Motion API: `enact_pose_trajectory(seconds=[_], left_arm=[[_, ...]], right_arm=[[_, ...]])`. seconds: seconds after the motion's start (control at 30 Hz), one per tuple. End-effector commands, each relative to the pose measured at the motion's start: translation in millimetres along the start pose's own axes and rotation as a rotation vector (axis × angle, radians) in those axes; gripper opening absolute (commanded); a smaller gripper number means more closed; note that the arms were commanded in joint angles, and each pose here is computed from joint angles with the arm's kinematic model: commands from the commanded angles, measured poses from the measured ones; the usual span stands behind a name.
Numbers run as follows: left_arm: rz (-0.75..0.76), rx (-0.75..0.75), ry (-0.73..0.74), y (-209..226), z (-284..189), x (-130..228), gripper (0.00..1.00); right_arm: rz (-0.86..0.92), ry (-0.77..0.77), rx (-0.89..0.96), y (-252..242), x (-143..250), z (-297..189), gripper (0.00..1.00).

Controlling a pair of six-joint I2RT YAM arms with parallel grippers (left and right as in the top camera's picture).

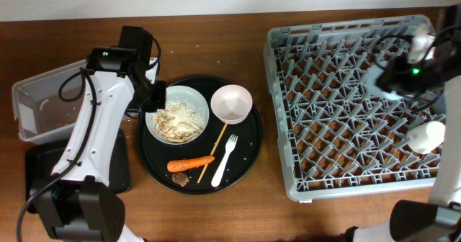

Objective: Sort waste into correct bins and load items into the dishwasher rack
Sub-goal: 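Place the blue cup upside down in the rack with the right gripper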

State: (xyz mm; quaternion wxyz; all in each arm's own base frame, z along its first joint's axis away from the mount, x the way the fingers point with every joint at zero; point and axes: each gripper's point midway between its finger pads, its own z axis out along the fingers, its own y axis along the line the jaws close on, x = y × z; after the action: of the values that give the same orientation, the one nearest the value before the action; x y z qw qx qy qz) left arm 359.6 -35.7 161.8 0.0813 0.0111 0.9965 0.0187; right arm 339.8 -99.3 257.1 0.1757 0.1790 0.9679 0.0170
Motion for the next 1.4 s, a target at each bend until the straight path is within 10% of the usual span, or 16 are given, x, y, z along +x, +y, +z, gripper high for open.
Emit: enact_pose_trajectory(seconds=[0.0, 0.7, 0.73, 0.87, 1.37], left_arm=[[-0.017, -0.016, -0.036, 4.2, -11.0, -2.3, 0.13], [-0.016, -0.010, -0.020, 3.3, -11.0, 1.6, 0.13], [-0.016, -0.011, -0.018, 3.4, -11.0, 2.3, 0.13], [-0.016, -0.011, -0.014, 3.4, -11.0, 3.0, 0.13], [-0.014, -0.011, -0.014, 2.8, -11.0, 3.3, 0.17]], right_arm=[[0.132, -0.024, 0.128, -46.8, -19.6, 14.9, 0.04], [0.309, 0.158, 0.276, -119.0, -22.7, 122.4, 0.05], [0.308, 0.178, 0.284, -120.7, -19.4, 127.4, 0.11], [0.307, 0.205, 0.293, -122.9, -15.4, 136.1, 0.84], [0.276, 0.082, 0.054, -72.7, -30.9, 60.4, 0.95]])
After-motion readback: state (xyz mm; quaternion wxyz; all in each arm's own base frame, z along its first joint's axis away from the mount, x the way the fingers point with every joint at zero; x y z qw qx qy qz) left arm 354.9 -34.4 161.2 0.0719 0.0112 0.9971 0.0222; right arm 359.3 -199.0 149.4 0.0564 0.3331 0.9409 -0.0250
